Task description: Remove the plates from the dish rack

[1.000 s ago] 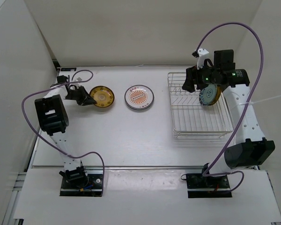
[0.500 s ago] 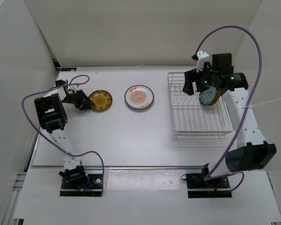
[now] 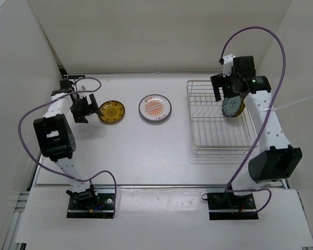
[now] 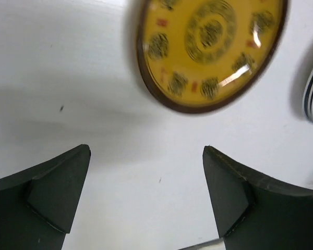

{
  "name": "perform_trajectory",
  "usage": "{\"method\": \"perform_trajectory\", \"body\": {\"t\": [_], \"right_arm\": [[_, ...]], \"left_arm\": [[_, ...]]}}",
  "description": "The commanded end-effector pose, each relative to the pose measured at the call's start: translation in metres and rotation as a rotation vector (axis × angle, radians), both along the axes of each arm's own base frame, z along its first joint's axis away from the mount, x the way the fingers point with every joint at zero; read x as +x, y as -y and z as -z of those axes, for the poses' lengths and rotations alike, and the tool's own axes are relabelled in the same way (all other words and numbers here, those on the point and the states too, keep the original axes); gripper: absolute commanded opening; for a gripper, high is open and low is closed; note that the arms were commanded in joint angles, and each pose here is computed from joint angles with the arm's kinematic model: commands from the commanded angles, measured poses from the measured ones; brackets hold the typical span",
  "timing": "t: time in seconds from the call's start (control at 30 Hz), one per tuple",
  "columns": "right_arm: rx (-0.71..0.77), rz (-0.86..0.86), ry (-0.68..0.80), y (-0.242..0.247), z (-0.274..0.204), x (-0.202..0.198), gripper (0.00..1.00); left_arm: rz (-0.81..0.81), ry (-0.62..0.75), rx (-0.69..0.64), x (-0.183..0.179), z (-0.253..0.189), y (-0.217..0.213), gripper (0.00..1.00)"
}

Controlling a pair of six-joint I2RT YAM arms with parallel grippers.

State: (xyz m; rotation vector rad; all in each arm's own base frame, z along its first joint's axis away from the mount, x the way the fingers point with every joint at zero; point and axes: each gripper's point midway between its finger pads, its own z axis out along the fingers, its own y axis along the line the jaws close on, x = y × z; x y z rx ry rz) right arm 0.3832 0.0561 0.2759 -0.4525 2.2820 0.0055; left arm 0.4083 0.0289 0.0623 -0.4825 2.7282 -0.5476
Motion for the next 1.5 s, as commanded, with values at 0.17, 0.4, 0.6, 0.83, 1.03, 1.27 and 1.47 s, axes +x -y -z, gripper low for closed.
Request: {"method": "perform_trajectory", "body": {"t": [0.17, 0.4, 0.6, 0.83, 1.03, 1.27, 1.47], "right_arm": [[-0.124, 0.232, -0.042, 0.083, 0.026, 0.05, 0.9], [-0.127, 0.255, -0.077, 0.1, 0.048, 0.07, 0.89], [-0.122, 0.246, -0.105, 0.098, 0.062, 0.079, 0.88], [-0.117, 0.246, -0.147, 0.101, 0.083, 0.083, 0.88], [-0.112, 0.239, -0.166, 0.099, 0.091, 0.084, 0.86], [-0.095, 0.231, -0.205, 0.096, 0.109, 0.087, 0.84], [-0.08, 0.23, -0.215, 0.093, 0.113, 0.088, 0.75]], "left_arm": [[0.17, 0.371, 0.446, -0.045, -0.151, -0.007, 1.0], [0.181, 0.536, 0.555, -0.091, -0.223, -0.007, 1.0], [0.17, 0.547, 0.586, -0.099, -0.23, -0.011, 1.0], [0.171, 0.575, 0.531, -0.098, -0.238, -0.001, 1.0], [0.169, 0.607, 0.531, -0.1, -0.251, 0.001, 1.0], [0.162, 0.606, 0.525, -0.1, -0.251, 0.002, 1.0], [0.164, 0.597, 0.523, -0.097, -0.246, 0.001, 1.0]]}}
